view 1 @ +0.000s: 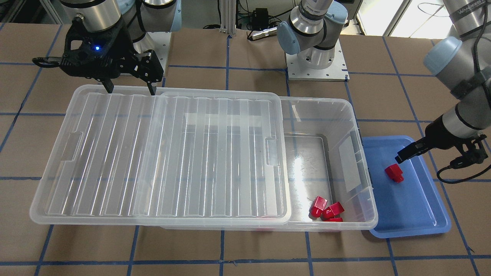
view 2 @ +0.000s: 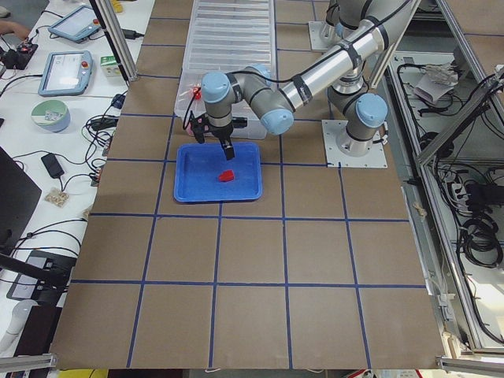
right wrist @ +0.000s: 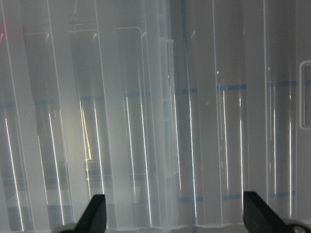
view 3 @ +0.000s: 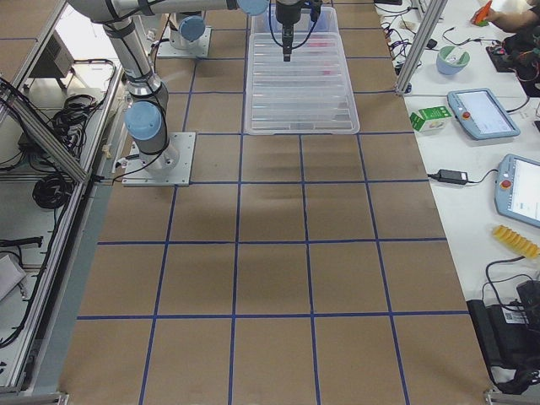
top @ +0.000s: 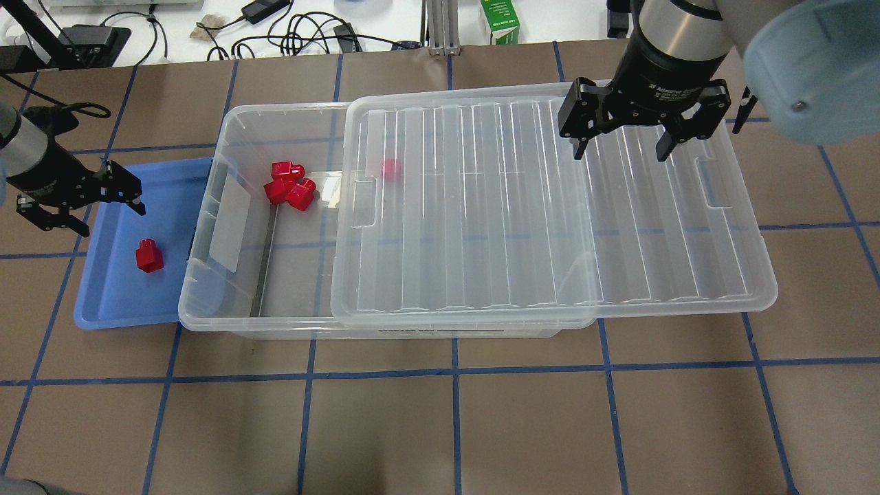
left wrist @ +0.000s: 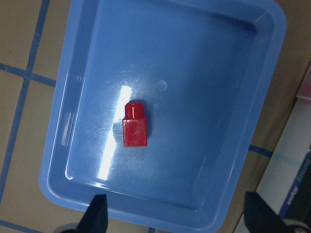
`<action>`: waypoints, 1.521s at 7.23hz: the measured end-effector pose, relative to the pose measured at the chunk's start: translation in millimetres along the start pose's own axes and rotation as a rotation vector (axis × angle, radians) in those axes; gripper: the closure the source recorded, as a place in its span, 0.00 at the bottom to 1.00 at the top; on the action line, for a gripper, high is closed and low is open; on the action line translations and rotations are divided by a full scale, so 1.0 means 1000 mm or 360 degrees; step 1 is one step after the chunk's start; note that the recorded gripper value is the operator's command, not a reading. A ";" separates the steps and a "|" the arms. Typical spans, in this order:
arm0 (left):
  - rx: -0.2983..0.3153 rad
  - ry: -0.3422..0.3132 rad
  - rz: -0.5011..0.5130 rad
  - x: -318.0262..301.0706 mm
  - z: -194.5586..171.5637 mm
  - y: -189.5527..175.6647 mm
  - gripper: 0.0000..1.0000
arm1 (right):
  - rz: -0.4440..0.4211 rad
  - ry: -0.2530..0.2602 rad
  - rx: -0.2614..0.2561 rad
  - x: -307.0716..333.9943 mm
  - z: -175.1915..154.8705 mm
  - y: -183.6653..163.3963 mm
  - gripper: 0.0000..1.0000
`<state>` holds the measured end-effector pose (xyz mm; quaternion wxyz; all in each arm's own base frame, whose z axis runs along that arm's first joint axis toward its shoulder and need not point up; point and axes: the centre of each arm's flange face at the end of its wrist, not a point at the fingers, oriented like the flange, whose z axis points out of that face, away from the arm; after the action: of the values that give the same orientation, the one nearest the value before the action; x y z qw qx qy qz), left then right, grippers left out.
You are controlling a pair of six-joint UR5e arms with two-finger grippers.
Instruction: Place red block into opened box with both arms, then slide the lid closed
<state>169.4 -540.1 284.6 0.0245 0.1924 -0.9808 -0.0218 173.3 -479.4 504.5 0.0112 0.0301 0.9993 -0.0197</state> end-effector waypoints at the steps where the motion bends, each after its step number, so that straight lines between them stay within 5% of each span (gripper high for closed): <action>1: -0.0045 0.0021 -0.0029 -0.010 0.029 -0.003 0.00 | -0.0001 0.0001 0.0000 0.000 0.000 0.000 0.00; 3: -0.0102 0.0036 -0.0039 -0.018 0.074 -0.011 0.00 | -0.0004 0.0002 -0.0002 0.000 0.000 0.000 0.00; 4: -0.0118 0.0037 -0.0037 -0.021 0.088 -0.014 0.17 | -0.0006 0.0003 -0.0003 0.000 0.000 0.000 0.00; 6: -0.0144 0.0033 -0.0033 -0.023 0.101 -0.016 0.82 | -0.0009 0.0002 -0.0005 0.000 0.001 0.000 0.00; 7: -0.0150 0.0032 -0.0026 -0.023 0.103 -0.016 0.96 | -0.0010 0.0001 -0.0006 0.000 0.001 0.000 0.00; 11: -0.0112 -0.0015 0.0042 -0.012 0.059 -0.021 0.99 | -0.0011 0.0000 -0.0006 0.000 0.001 0.000 0.00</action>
<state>185.2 -552.9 224.5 0.0269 0.1782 -0.9820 -0.0570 173.2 -479.5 503.1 0.0113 0.0264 0.9994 -0.0178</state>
